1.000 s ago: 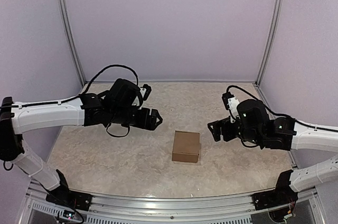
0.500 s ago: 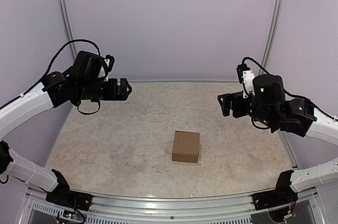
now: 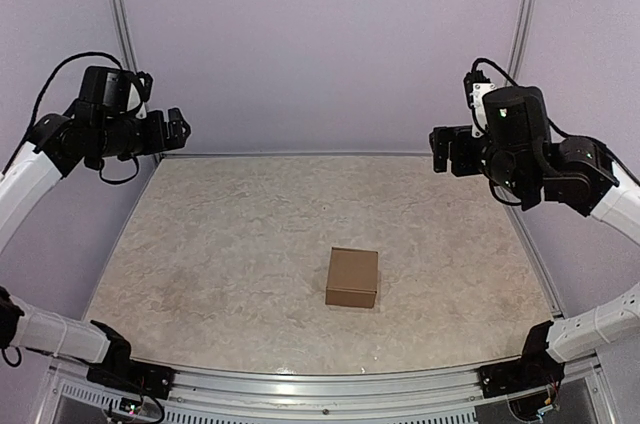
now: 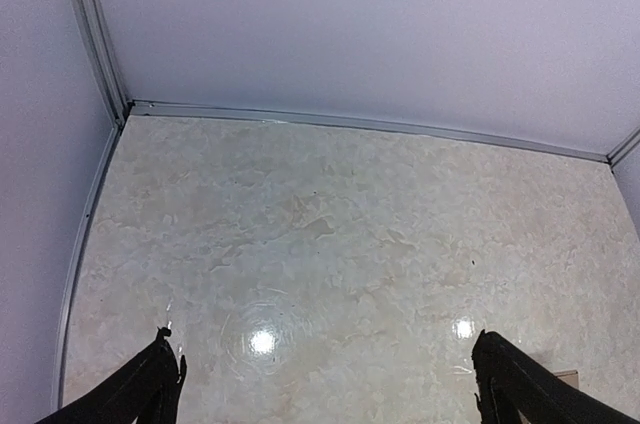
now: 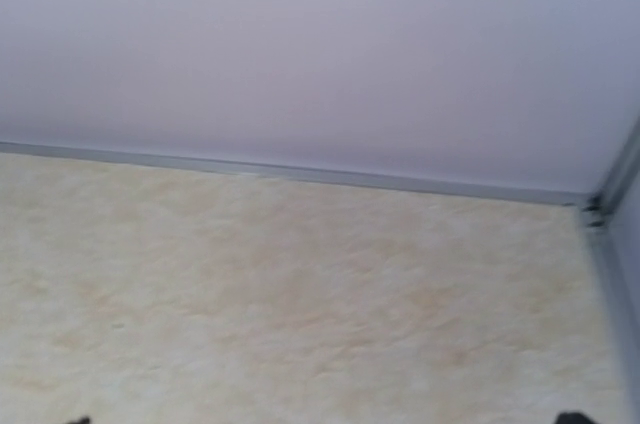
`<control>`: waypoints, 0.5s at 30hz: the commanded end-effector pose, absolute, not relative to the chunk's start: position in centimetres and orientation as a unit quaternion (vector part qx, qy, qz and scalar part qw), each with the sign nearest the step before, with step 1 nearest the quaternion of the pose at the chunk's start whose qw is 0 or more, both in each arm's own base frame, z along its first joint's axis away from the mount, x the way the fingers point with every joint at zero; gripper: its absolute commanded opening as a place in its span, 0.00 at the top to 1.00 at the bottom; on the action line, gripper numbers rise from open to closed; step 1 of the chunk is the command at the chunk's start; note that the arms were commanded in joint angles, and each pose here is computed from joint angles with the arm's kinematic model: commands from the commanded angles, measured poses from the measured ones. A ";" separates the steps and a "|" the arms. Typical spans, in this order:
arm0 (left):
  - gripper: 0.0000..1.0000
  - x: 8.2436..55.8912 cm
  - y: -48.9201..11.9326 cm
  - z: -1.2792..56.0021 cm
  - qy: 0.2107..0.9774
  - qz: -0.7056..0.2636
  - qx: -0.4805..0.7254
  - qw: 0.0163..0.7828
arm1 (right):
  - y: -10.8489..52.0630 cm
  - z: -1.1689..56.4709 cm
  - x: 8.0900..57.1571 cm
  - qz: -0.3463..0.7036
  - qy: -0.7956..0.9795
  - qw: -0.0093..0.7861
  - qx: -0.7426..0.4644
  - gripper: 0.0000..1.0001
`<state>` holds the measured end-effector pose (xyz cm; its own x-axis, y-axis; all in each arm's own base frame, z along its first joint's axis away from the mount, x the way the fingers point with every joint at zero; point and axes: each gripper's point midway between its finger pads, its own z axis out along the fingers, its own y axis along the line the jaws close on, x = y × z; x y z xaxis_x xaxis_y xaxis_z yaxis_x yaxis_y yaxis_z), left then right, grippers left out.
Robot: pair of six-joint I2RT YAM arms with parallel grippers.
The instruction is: Fold the paper box
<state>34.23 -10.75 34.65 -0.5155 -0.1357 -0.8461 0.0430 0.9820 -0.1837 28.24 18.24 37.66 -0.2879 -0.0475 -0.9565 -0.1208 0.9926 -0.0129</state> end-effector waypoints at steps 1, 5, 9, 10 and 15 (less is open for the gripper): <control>0.01 33.2 -8.1 37.3 0.851 -0.044 -0.041 0.521 | 15.5 37.3 28.9 -0.096 0.803 0.585 -0.058 0.00; 0.01 33.0 -7.4 37.6 0.837 -0.041 -0.051 0.544 | 14.8 38.5 28.8 -0.111 0.783 0.609 -0.061 0.00; 0.01 32.3 -7.3 36.6 0.820 -0.050 -0.045 0.569 | 14.8 37.5 28.6 -0.091 0.775 0.623 -0.060 0.00; 0.01 32.3 -7.4 35.9 0.818 -0.051 -0.040 0.571 | 14.8 37.0 28.6 -0.090 0.776 0.621 -0.059 0.00; 0.01 31.9 -6.3 35.4 0.815 -0.030 -0.042 0.577 | 14.5 35.2 28.5 -0.095 0.783 0.613 -0.046 0.00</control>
